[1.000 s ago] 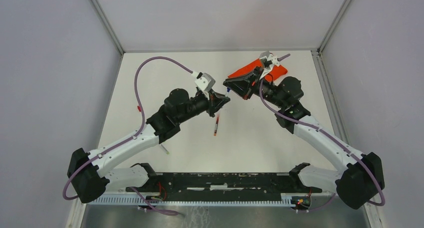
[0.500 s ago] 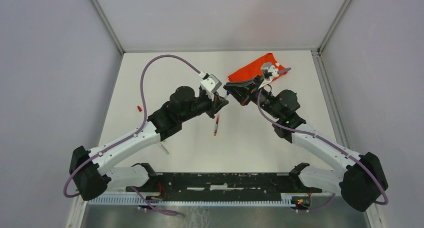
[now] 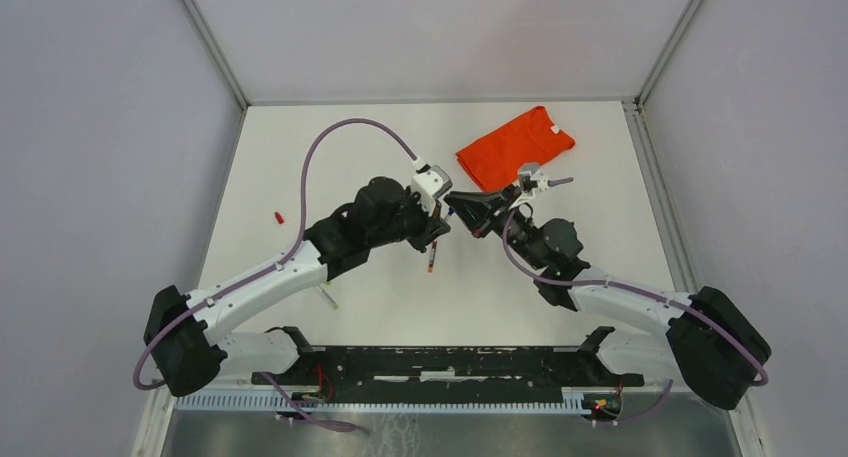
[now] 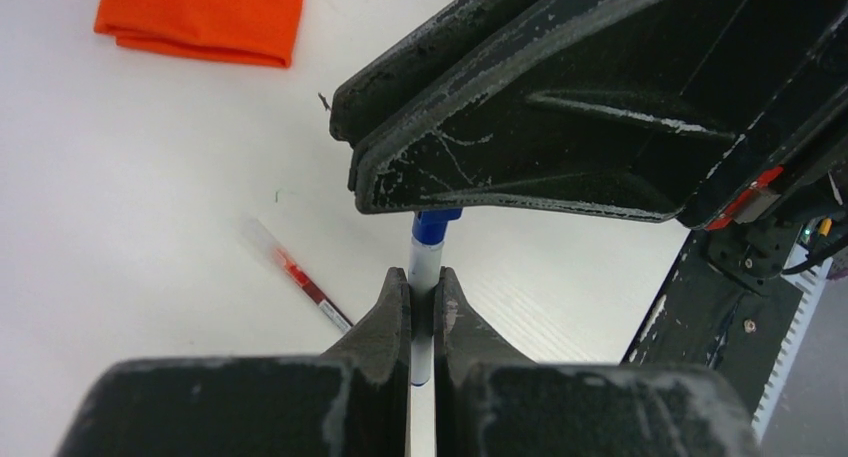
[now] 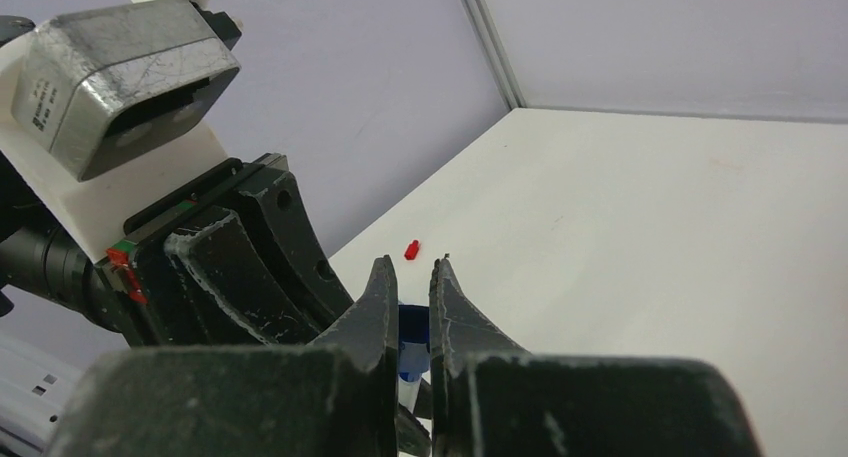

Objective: Insert the pens into the pen caps
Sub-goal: Insert the pen cap onto the pen.

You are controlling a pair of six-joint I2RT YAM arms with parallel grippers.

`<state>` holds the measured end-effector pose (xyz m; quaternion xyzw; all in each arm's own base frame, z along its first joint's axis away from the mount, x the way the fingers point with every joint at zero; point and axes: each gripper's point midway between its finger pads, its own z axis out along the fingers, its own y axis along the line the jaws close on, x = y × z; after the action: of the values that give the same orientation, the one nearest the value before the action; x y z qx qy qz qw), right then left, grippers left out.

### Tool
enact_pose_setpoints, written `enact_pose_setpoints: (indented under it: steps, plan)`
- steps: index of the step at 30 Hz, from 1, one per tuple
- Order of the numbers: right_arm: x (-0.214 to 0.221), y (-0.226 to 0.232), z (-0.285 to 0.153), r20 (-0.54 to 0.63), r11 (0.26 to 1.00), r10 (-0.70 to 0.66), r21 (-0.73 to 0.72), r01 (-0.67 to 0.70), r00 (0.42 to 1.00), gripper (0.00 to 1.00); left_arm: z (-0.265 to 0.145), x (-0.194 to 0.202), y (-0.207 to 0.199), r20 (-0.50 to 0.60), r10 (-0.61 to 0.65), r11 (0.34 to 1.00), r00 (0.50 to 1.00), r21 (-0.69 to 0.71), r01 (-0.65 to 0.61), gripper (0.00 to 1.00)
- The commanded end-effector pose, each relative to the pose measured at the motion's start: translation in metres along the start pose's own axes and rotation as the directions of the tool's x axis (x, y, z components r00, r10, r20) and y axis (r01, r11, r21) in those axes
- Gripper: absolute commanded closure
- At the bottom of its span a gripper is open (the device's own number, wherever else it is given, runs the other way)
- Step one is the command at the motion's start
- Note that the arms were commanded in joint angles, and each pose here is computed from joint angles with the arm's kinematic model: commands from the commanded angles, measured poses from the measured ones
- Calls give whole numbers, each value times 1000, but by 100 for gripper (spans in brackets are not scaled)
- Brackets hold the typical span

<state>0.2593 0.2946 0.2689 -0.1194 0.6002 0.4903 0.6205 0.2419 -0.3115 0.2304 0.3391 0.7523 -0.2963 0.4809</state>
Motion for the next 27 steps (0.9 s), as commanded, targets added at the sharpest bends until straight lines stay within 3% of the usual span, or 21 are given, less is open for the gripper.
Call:
enact_pose_setpoints:
  steps: [1,5,8,17,27]
  plan:
    - [181,28,-92,-619,973,169,-18,-229,767,100,-93,-249,3,775,35,999,631,-40,-7,98]
    - [196,26,-102,-645,973,174,-1,-229,744,100,-99,-253,8,791,18,1000,612,-29,8,98]
    - [191,21,-97,-633,980,158,9,-196,758,100,-100,-252,8,786,6,1000,618,-8,0,98]
    - [70,18,-23,-466,999,-52,-35,40,883,100,-84,-206,-17,670,-9,990,742,110,-88,98]
    - [-35,56,7,-352,968,-241,-152,199,904,99,-108,-192,-49,632,-52,956,773,256,-145,98]
